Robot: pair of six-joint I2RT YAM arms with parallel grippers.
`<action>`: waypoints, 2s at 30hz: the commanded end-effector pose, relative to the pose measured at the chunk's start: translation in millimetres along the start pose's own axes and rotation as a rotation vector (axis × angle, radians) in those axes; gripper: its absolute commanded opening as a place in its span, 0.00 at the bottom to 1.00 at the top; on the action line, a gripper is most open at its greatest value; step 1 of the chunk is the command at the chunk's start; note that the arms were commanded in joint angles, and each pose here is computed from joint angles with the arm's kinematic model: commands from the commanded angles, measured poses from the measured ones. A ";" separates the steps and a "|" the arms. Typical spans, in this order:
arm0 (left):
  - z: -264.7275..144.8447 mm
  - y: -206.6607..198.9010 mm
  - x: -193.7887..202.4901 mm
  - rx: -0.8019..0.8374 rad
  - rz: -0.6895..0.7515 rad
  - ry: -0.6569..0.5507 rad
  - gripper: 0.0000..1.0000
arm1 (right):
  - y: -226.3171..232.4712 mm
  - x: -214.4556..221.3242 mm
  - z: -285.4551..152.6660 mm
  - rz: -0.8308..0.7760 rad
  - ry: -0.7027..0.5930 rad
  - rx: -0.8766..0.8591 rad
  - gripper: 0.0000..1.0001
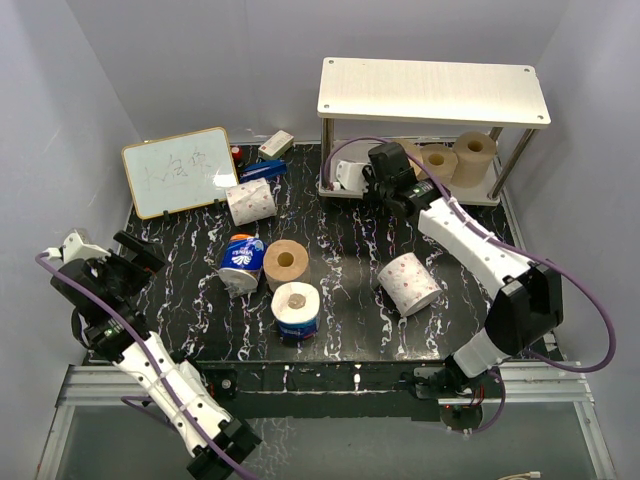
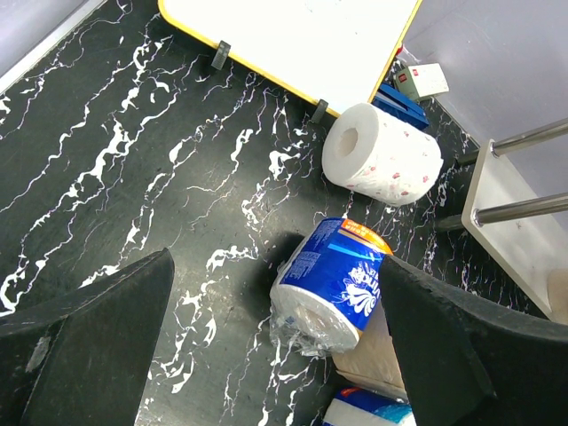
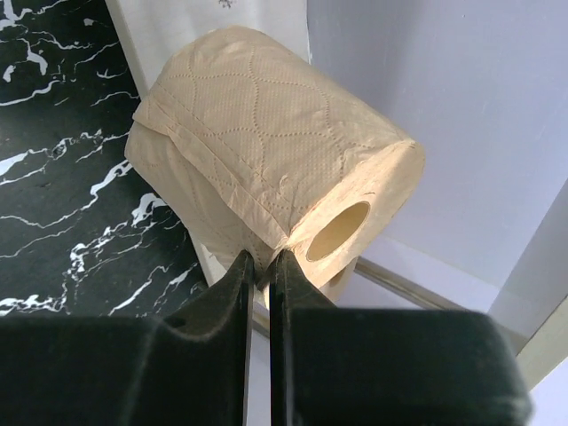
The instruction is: Place and organize the paper towels onto the shelf
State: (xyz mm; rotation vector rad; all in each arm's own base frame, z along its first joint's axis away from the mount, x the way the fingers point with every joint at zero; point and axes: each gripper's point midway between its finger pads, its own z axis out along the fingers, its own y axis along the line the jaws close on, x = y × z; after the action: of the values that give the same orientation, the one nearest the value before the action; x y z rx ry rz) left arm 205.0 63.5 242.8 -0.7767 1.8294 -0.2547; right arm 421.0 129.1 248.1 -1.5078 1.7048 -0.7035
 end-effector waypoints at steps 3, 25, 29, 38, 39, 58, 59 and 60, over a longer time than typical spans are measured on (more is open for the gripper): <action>-2.2 -1.6 -1.0 0.008 0.003 -0.012 0.98 | -34.2 -23.5 7.9 -0.021 -0.069 0.115 0.00; -14.3 1.0 -10.2 -0.029 0.014 -0.095 0.98 | -47.3 26.3 62.2 -0.044 0.094 0.202 0.00; -14.1 1.1 -10.0 -0.030 0.012 -0.093 0.98 | -53.3 36.3 67.0 -0.028 0.123 0.230 0.00; -13.5 2.1 -10.0 -0.032 0.011 -0.091 0.98 | -58.4 34.2 57.4 -0.061 0.123 0.274 0.30; -13.3 2.5 -10.1 -0.033 0.010 -0.091 0.98 | -57.5 32.0 54.1 -0.065 0.115 0.275 0.31; -4.9 3.8 -5.5 -0.013 0.000 -0.034 0.98 | 19.6 -74.2 -100.5 0.196 -0.401 -0.231 0.98; -3.4 5.0 -5.2 -0.016 -0.004 -0.027 0.98 | 32.1 -80.5 -103.2 0.225 -0.430 -0.296 0.98; -2.0 6.3 -4.4 -0.019 -0.010 -0.018 0.98 | 46.8 -85.8 -104.2 0.251 -0.449 -0.368 0.98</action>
State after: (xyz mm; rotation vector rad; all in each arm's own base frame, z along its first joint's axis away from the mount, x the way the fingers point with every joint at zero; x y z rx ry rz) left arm 198.2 70.5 248.6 -0.7966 1.7853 -0.2020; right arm 367.0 175.5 306.9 -1.4836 1.5753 -0.3969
